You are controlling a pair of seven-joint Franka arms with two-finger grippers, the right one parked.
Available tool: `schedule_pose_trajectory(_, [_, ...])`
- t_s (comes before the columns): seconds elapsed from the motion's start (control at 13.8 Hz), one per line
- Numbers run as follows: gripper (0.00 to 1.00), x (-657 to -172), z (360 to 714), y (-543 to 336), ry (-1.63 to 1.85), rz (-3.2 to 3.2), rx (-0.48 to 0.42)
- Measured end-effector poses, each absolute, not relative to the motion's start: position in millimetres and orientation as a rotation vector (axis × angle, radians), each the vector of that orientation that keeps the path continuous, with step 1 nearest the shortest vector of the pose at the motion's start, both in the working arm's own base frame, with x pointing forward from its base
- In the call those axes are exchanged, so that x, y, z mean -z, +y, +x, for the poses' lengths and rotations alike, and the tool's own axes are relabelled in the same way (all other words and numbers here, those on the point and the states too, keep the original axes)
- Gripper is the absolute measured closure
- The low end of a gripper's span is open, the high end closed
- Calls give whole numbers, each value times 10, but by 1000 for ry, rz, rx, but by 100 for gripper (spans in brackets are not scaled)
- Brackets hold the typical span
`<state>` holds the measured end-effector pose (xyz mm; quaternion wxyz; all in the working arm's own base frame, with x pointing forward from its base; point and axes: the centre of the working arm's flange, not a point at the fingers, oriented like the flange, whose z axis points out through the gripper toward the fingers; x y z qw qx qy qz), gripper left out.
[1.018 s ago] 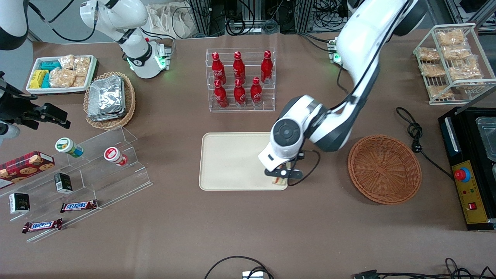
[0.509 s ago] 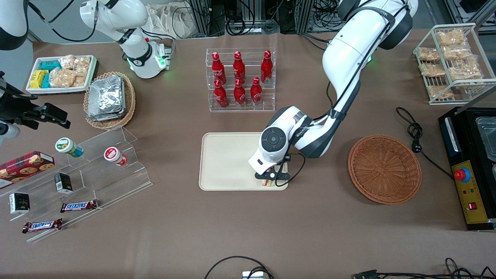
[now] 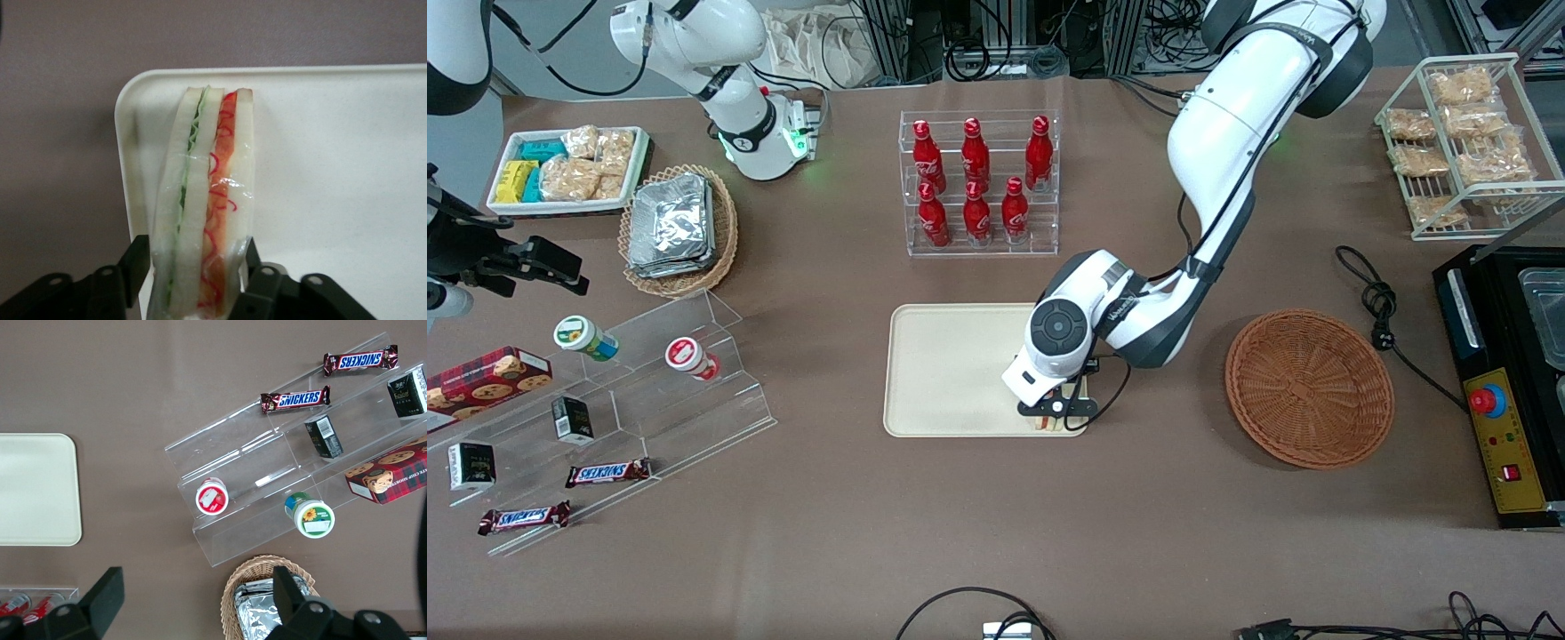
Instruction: Place sandwich from basket to tray
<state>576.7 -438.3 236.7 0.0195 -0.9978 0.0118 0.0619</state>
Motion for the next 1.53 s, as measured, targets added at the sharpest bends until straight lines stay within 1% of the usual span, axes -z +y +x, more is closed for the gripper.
schedule_pose_trajectory(0.15, [13,-2569,5760,-4370,36,-3081,-199])
schedule_pose_trajectory(0.22, [4,-2734,5735,-4356,38,-3066,-206])
schedule_pose_trajectory(0.29, [0,-2945,5698,-4340,38,-3058,-209])
schedule_pose_trajectory(0.44, [0,-3385,5561,-4223,17,-3054,-226])
schedule_pose_trajectory(0.58, [0,-3711,5370,-3919,19,-3041,-233])
schedule_pose_trajectory(0.8, [0,-4041,4957,-3361,131,-2992,-230])
schedule_pose_trajectory(0.87, [0,-4156,4890,-3126,156,-2984,-233])
schedule_pose_trajectory(0.95, [0,-4283,4869,-2864,167,-2980,-260])
schedule_pose_trajectory(1.09, [0,-4588,4994,-2297,112,-2995,-303])
schedule_pose_trajectory(1.16, [0,-4733,5106,-2030,58,-3009,-297])
schedule_pose_trajectory(1.38, [0,-5052,5437,-1335,-118,-3050,-232])
schedule_pose_trajectory(1.53, [0,-5158,5516,-1117,-175,-3052,-233])
